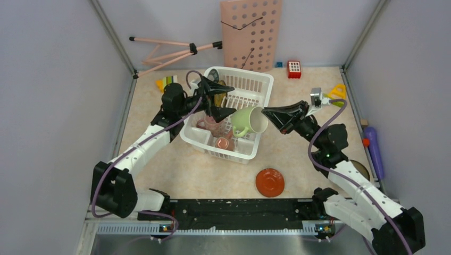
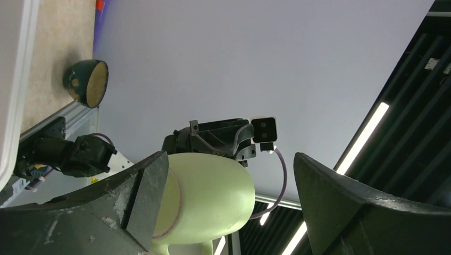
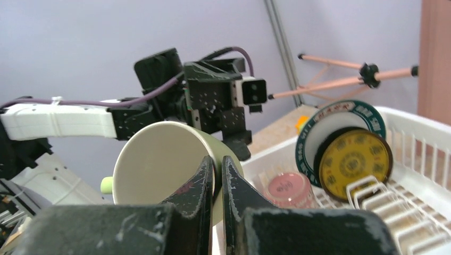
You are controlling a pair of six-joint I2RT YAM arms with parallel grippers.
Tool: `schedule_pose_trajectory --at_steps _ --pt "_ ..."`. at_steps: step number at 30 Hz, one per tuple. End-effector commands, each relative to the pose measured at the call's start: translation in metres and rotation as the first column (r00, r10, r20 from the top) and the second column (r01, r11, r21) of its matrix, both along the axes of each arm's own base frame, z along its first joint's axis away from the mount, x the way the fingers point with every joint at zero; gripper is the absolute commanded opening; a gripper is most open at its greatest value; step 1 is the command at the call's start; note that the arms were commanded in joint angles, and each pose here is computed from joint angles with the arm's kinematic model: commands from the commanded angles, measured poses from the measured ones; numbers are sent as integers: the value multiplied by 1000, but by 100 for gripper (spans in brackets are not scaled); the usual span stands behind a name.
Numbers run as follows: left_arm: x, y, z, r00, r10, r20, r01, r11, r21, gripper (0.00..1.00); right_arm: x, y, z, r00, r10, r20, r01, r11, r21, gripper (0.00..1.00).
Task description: Load the mixed dishes into the dish rack
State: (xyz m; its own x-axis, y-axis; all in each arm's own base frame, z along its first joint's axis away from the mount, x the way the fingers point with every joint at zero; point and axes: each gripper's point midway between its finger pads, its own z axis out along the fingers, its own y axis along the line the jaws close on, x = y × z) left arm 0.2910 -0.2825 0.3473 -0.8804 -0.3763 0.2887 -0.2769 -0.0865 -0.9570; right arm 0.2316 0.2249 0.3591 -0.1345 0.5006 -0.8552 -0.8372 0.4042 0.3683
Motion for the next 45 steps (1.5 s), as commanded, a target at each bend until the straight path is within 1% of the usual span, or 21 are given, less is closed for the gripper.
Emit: schedule_pose_trajectory --at_steps 1,4,6,8,10,14,15,17,19,22,23,25,27,30,31,33,34,36,39,41,45 --pt "-7 1 21 998 -45 32 47 997 -55 92 -34 -6 86 949 51 310 -103 983 153 0" --pt "-6 1 17 999 -40 11 40 998 -49 92 -16 -1 90 962 35 271 -78 986 148 0" --pt "-1 2 9 999 -21 -23 21 999 -39 92 11 6 82 987 9 158 -24 995 93 0" --pt "8 5 0 999 12 -47 -13 1000 -17 90 38 7 68 998 -60 36 59 997 39 0" --pt "21 13 -10 996 69 -50 -68 997 21 89 59 2 56 988 -142 -56 142 990 -10 0" --pt "44 39 -28 981 194 -23 -190 973 130 89 80 -6 39 956 -248 -158 232 966 -117 0" --pt "48 46 -32 974 226 -13 -222 963 156 89 84 -11 32 940 -285 -189 257 953 -160 0" --pt "53 59 -39 958 286 6 -281 937 208 89 87 -22 20 906 -357 -228 305 923 -232 0" --pt "52 67 -47 950 312 15 -306 917 255 89 86 -38 0 859 -439 -265 349 879 -325 0" --pt "51 71 -49 945 325 39 -323 903 282 89 80 -59 -36 788 -535 -305 378 811 -446 0" --pt "51 72 -49 944 328 47 -327 899 291 89 78 -63 -49 772 -548 -321 369 799 -475 0" --pt "53 74 -51 941 334 60 -336 890 310 89 75 -68 -73 747 -561 -356 346 786 -512 0" --pt "56 75 -53 940 335 71 -339 880 333 89 73 -64 -89 750 -538 -384 302 795 -525 0" --pt "59 76 -60 940 332 78 -337 868 365 89 70 -56 -99 760 -505 -410 247 808 -535 0" --pt "59 76 -59 940 330 89 -338 865 370 89 70 -53 -100 767 -490 -414 231 813 -534 4" --pt "61 79 -56 935 329 129 -353 852 387 89 71 -44 -100 789 -450 -419 185 824 -536 22" --pt "61 81 -54 931 328 161 -365 840 402 89 74 -39 -104 789 -438 -432 162 826 -541 29" --pt "64 89 -52 915 332 230 -403 797 449 89 78 -30 -103 797 -405 -448 121 834 -538 44" --pt "66 102 -54 896 306 320 -438 723 535 88 85 -17 -100 819 -352 -454 72 847 -526 71" --pt "66 109 -54 886 282 369 -456 681 574 89 94 -12 -101 820 -350 -454 61 841 -538 78" --pt "63 115 -50 858 217 466 -485 643 593 89 110 5 -95 814 -353 -462 51 835 -548 84"
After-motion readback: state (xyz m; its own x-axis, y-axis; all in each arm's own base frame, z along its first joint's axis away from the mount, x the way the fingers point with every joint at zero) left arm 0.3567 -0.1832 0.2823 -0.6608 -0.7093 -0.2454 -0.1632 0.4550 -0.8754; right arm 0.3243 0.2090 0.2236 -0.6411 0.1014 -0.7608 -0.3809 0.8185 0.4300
